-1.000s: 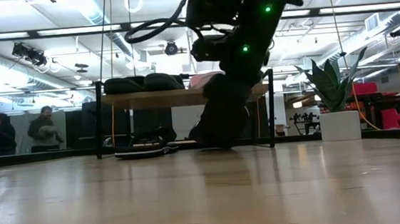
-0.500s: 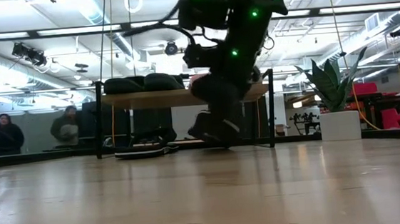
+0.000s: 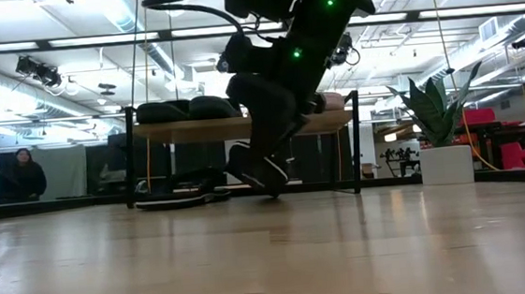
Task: Pick and place slides into the shelf
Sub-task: Move the black flip flop under the table
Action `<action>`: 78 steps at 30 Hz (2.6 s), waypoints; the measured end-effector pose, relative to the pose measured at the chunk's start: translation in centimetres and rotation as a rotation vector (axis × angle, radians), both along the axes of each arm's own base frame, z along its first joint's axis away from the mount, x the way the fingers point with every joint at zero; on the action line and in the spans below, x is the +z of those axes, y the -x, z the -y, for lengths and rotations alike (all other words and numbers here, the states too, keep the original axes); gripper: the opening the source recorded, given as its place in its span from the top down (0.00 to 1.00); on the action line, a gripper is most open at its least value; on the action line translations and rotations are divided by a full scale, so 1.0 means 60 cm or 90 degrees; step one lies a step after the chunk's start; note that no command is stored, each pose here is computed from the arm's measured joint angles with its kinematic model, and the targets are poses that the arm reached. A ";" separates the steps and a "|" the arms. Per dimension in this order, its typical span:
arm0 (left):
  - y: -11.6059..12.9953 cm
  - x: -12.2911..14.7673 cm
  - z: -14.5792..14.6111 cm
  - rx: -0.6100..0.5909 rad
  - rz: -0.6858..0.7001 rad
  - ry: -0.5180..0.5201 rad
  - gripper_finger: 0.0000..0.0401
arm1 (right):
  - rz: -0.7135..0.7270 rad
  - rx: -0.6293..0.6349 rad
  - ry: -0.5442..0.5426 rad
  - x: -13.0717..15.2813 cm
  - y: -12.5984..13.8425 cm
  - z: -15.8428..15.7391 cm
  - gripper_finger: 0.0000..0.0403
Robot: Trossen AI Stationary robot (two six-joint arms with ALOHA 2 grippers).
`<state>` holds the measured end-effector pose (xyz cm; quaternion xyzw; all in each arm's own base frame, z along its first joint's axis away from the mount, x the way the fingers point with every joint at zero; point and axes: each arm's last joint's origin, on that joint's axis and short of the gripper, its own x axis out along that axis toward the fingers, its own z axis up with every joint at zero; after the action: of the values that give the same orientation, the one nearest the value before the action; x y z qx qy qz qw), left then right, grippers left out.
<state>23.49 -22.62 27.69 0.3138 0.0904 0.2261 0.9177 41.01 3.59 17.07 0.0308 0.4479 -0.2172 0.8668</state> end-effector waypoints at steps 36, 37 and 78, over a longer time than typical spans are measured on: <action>-0.005 0.010 -0.021 0.109 0.016 0.003 0.64 | 0.015 0.000 0.030 0.027 0.011 -0.015 0.74; -0.002 0.015 -0.025 0.130 0.020 0.007 0.66 | 0.018 -0.012 0.017 0.027 0.010 -0.007 0.77; -0.001 0.069 -0.105 0.237 -0.004 -0.029 0.95 | -0.014 -0.021 -0.017 -0.077 -0.013 0.082 0.99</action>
<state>23.54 -16.32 31.85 0.3130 0.1442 0.3929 0.8526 41.80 -1.30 12.45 0.0472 0.4599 -0.2258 0.8575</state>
